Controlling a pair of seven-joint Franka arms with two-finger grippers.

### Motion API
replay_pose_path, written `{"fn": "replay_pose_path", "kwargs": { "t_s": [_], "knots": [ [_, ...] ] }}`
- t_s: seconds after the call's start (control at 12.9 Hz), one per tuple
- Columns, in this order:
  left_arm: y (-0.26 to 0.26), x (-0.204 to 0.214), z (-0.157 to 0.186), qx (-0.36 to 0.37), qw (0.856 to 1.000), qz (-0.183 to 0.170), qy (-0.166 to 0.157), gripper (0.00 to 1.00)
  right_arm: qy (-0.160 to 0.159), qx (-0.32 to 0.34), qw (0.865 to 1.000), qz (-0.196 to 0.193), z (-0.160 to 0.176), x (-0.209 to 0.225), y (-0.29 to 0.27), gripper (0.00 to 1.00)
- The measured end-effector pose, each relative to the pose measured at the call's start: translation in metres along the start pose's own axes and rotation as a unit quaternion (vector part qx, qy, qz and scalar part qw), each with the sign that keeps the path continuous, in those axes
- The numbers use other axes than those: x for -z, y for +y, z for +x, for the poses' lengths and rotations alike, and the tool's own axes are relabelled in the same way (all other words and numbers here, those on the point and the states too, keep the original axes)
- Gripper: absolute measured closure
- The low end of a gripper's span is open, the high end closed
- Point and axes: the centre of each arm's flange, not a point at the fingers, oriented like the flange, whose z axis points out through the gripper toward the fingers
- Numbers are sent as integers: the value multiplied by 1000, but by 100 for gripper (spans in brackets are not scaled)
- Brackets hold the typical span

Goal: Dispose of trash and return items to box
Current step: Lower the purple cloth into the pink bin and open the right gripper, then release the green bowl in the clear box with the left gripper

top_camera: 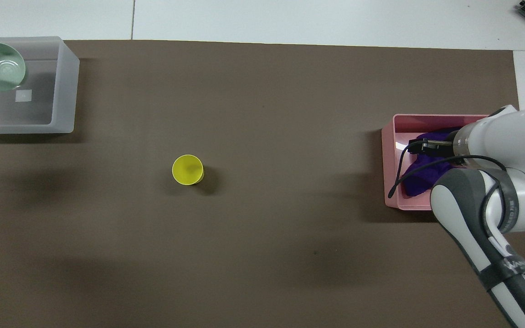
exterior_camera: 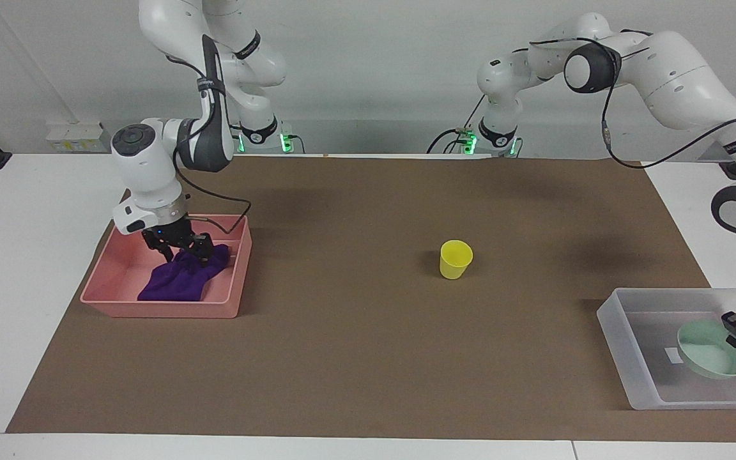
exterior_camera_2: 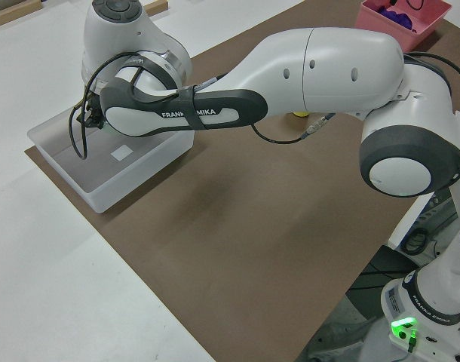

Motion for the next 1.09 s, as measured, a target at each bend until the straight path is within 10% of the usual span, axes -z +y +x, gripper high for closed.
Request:
{"fn": "replay_pose_path", "kwargs": {
  "t_s": [1.09],
  "knots": [
    [1,-4,-1,0,1000,0,1,97,-52,-3,999,-7,-9,219,31,0]
  ]
}}
